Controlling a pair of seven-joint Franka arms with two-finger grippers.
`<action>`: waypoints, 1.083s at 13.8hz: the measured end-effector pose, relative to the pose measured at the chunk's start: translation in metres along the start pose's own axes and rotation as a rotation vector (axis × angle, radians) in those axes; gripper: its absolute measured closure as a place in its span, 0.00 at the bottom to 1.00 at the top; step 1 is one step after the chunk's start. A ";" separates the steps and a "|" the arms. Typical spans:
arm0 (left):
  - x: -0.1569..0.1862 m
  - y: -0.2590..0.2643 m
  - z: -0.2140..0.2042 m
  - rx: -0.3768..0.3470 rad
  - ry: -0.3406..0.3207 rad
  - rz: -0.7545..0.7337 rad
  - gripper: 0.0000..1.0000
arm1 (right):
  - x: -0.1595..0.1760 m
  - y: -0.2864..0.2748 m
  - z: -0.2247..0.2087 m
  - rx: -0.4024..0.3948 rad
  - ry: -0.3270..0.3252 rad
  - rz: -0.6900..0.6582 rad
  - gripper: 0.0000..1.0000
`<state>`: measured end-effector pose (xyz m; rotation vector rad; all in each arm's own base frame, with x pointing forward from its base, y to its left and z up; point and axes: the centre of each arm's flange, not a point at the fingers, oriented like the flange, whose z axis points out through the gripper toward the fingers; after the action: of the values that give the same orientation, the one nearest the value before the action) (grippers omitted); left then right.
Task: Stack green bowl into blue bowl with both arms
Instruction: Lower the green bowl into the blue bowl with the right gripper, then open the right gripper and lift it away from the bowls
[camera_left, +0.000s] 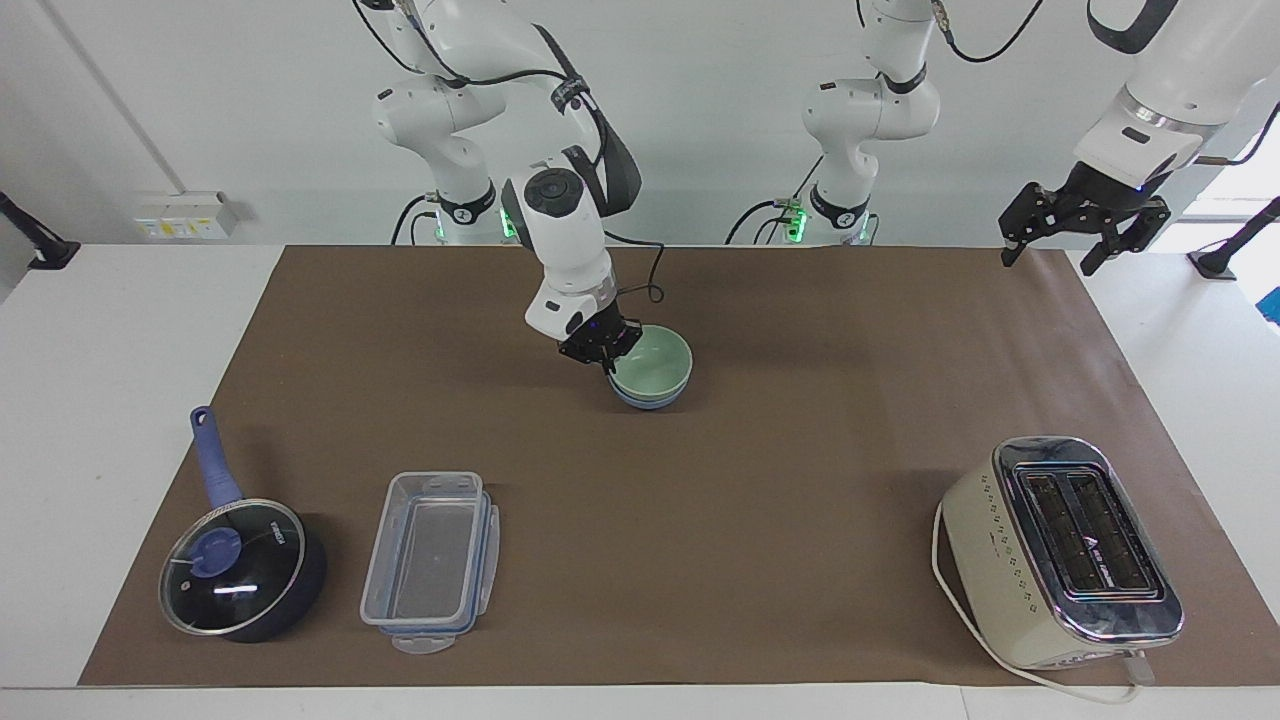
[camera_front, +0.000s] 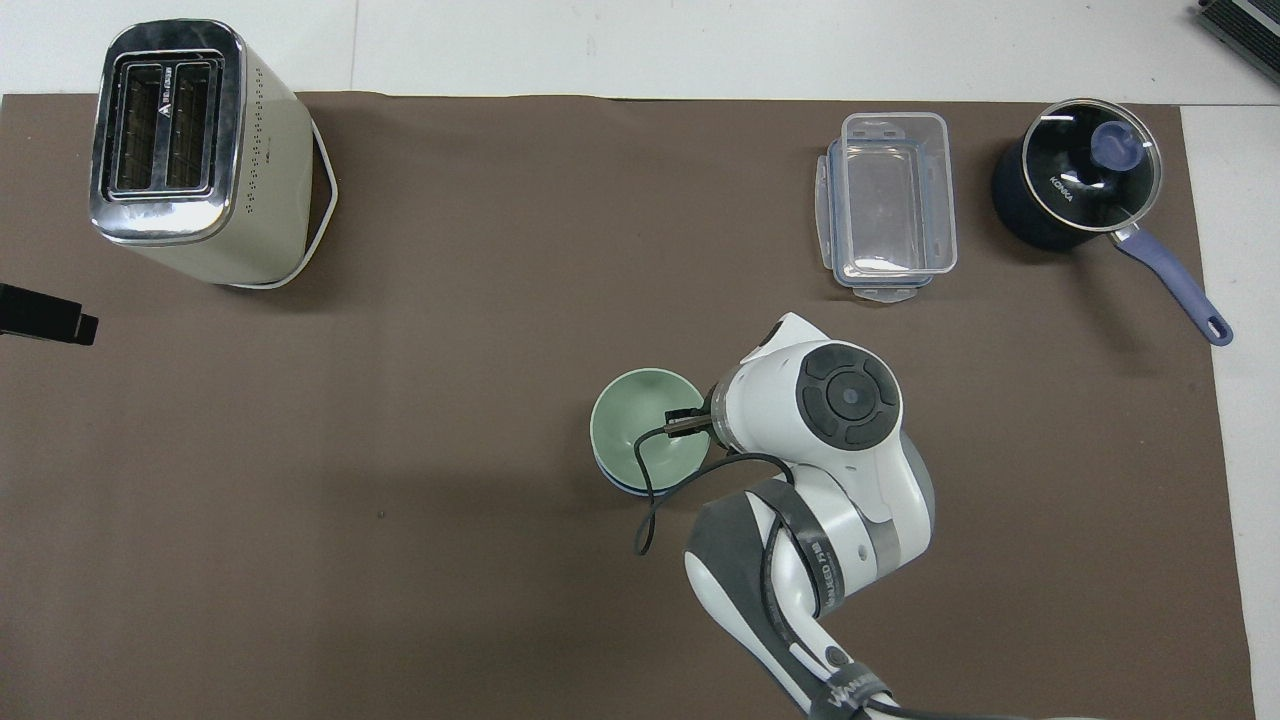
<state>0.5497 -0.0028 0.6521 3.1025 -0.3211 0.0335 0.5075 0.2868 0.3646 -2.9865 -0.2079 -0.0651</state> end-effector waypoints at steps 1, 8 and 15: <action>0.000 0.000 0.000 0.000 -0.001 0.000 0.00 | 0.000 0.000 0.000 0.000 0.000 0.000 0.87; -0.001 -0.004 0.000 0.000 -0.001 -0.007 0.00 | 0.009 -0.001 -0.014 0.010 0.031 0.004 0.14; -0.001 -0.003 0.000 0.000 -0.001 -0.006 0.00 | 0.049 0.083 -0.095 -0.078 0.090 0.080 0.00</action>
<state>0.5495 0.0004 0.6521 3.1034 -0.3118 0.0322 0.5641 0.1981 0.4496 -3.0570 -0.0775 -0.2021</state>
